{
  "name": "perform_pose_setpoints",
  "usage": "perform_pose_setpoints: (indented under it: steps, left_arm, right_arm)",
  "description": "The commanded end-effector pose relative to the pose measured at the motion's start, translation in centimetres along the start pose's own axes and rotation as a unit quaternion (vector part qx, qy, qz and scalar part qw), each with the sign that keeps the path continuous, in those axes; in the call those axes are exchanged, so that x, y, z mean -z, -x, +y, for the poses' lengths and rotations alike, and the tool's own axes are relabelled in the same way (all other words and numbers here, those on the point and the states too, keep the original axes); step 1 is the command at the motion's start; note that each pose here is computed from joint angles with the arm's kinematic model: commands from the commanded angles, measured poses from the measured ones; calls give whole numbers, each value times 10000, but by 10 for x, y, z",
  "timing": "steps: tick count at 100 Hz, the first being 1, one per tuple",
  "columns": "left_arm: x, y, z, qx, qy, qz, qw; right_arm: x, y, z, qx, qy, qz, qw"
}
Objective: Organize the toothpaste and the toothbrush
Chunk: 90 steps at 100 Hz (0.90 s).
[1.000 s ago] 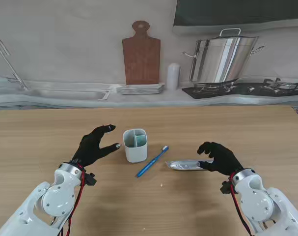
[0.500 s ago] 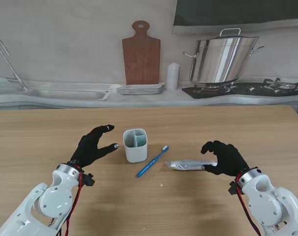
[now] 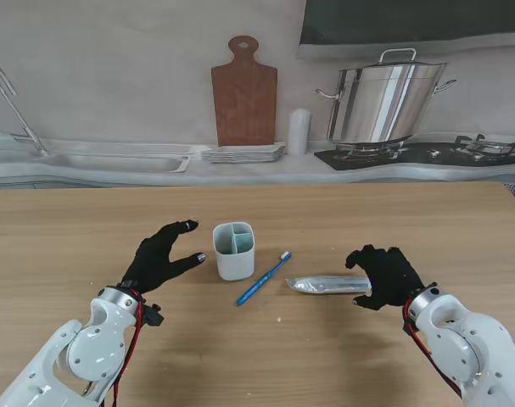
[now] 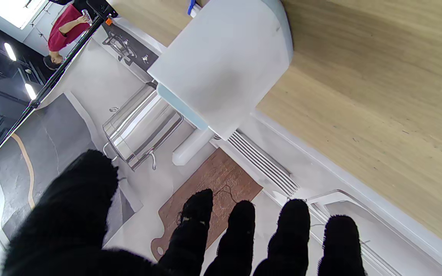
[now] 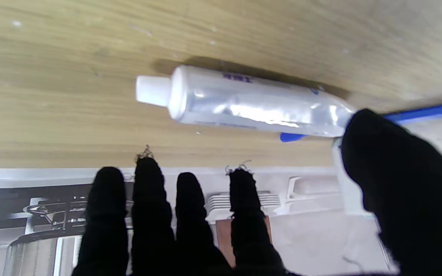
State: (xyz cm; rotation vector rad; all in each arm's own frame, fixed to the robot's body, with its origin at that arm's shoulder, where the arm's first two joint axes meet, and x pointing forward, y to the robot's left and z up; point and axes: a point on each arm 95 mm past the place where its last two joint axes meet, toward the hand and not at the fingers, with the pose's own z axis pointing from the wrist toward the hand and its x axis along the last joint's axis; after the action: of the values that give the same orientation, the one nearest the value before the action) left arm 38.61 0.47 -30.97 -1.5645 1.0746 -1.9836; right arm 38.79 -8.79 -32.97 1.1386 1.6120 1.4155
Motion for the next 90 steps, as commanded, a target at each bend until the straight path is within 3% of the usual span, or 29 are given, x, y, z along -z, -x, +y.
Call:
perform_pose_setpoints:
  steps: [1,42,62,90]
  left_arm:
    - [2,-3,-1,0,59,10,10000]
    - [-3,-3,-4,-29,49,-55,10000]
    - [-5,-4,-6,-88,113,-29,9999]
    - [-1,2,-6,-94,102,-105,9998]
  right_arm:
    - [-3,0,-8,-90,-140,-91,9998]
    - [-23,6,-31,234,-721,-281,9967]
    - [-32,4,-45,77,-859,-417,9954]
    - [-44,-3,-53,38,-1032,-306,9942]
